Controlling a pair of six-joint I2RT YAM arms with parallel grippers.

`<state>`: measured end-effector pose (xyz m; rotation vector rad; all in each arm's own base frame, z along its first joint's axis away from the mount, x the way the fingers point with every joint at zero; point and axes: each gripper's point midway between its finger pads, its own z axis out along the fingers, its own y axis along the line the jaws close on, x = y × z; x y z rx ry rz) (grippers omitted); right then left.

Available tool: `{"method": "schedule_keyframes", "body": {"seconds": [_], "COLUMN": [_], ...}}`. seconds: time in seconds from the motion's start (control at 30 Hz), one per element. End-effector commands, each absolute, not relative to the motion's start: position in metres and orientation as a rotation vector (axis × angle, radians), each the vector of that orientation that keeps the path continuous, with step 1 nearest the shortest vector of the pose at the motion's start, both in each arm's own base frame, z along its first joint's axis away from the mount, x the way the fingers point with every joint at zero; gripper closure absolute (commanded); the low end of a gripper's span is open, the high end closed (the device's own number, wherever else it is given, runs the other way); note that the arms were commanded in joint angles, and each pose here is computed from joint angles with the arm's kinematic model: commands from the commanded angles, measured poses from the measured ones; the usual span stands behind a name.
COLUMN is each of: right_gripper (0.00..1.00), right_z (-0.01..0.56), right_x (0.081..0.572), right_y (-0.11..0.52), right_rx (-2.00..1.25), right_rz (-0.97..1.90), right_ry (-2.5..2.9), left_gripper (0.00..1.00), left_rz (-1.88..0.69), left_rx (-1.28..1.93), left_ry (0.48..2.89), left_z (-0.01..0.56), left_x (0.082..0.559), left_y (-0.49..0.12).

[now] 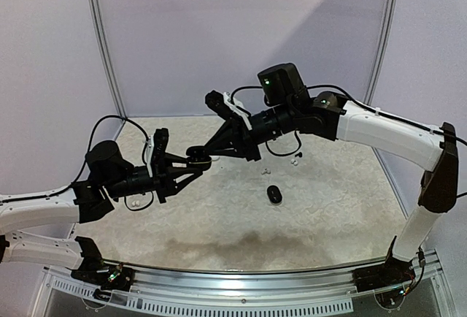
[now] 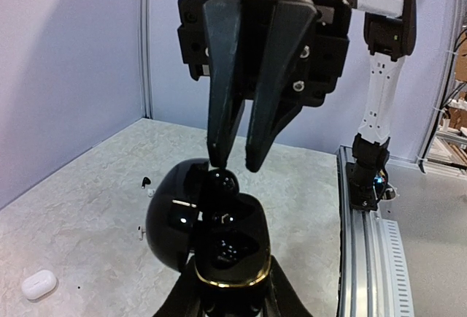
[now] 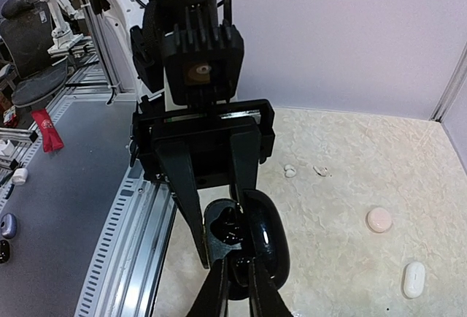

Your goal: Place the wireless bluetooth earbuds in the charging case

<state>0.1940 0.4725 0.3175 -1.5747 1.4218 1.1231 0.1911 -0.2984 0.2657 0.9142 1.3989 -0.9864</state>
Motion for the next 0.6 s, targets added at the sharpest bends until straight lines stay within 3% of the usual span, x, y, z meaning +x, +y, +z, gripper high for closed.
{"method": "schedule_keyframes", "body": {"seconds": [0.0,0.57], "right_gripper": [0.87,0.81], "right_z": [0.309,0.282], "right_x": [0.196,0.182], "right_y": [0.478,0.470], "right_rx": [-1.600,-1.767], "right_rz": [1.107,1.070], "right_ry": [1.453,1.422], "left_gripper": [1.00,1.00], "left_rz": [-0.966,-0.964], "left_rx": [0.911,0.967], "left_ry": [1.386,1.330], "left_z": [0.266,0.271], "left_x": [0.196,0.192], "left_y": [-0.297,-0.300]}}
